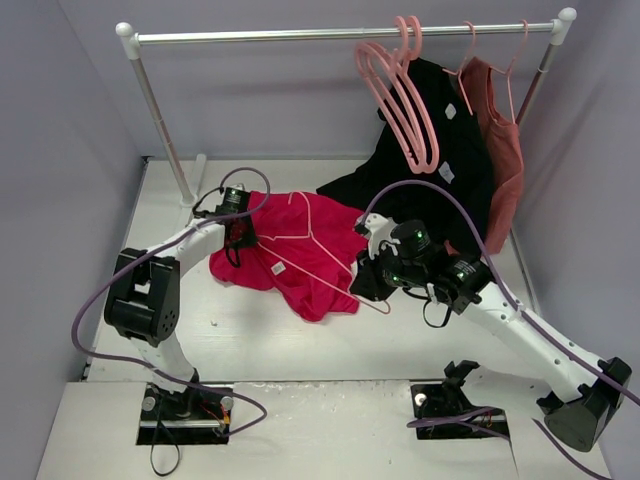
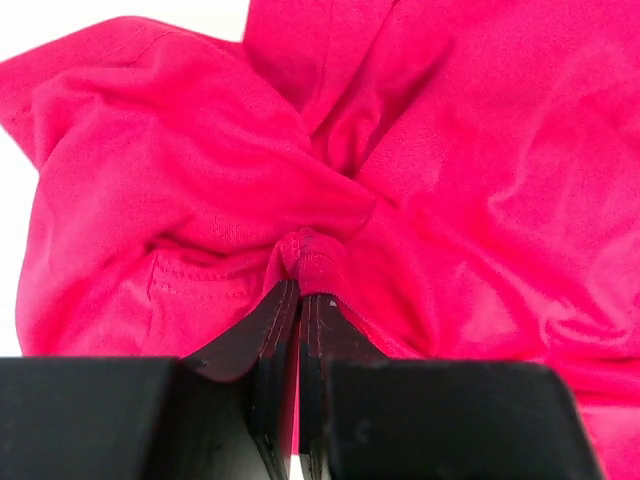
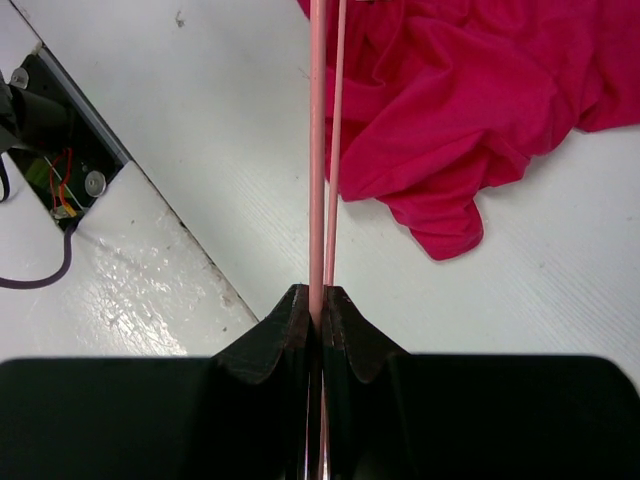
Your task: Place the t-shirt on the hanger
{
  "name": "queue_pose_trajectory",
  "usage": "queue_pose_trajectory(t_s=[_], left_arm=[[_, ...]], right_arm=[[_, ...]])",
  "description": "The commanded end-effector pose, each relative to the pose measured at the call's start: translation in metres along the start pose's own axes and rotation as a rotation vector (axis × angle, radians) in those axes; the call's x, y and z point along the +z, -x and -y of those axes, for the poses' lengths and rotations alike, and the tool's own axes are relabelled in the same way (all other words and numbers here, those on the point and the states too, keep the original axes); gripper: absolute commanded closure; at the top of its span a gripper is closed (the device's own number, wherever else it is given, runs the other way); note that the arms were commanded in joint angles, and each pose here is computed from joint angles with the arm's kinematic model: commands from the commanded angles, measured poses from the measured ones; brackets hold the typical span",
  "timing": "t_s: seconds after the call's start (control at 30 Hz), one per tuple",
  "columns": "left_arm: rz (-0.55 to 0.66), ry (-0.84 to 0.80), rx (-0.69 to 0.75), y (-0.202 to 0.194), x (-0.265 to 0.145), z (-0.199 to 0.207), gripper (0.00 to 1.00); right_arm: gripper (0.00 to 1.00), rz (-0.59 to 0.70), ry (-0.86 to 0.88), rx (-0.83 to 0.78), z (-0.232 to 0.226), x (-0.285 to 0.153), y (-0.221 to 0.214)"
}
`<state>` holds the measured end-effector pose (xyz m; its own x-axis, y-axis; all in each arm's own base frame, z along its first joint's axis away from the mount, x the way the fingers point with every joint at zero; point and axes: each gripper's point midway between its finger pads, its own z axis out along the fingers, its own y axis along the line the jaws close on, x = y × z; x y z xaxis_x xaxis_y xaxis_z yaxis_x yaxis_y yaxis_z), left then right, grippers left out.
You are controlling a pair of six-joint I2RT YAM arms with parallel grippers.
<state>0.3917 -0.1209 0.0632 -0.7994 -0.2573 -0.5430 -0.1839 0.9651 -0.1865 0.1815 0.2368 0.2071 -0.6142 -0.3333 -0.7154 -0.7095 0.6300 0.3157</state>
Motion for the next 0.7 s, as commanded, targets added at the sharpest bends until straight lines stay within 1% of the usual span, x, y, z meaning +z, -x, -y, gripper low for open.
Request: queue_pose_trajectory(t_s=[0.0,0.17,0.2,0.43,0.57,0.67], left_arm=[[0.103,-0.111,0.055,0.052,-0.021,0.020,1.00],[0.106,-0.170,0.085,0.056,-0.040,0.031,1.00],[0.097,-0.173,0.086,0.054,-0.043,0.031,1.00],[0.075,-0.212,0.111,0.049,-0.067,0.038,1.00],[0.057,-0.140,0.142,0.045,-0.070,0.026,1.00],[0.022,-0.069,0.173,0.040,-0.073,0.013,1.00]], right_arm=[[1.00,0.057,0.058,-0.007,-0.011,0.010,0.012],[1.00,0.075,0.057,0.002,-0.008,0.021,0.006],[1.00,0.067,0.051,0.006,-0.005,0.024,0.001],[1.00,0.111,0.033,0.005,0.004,0.039,-0.003],[1.00,0.141,-0.005,-0.016,0.010,0.037,0.002],[1.00,0.158,-0.021,-0.029,0.013,0.035,0.004]])
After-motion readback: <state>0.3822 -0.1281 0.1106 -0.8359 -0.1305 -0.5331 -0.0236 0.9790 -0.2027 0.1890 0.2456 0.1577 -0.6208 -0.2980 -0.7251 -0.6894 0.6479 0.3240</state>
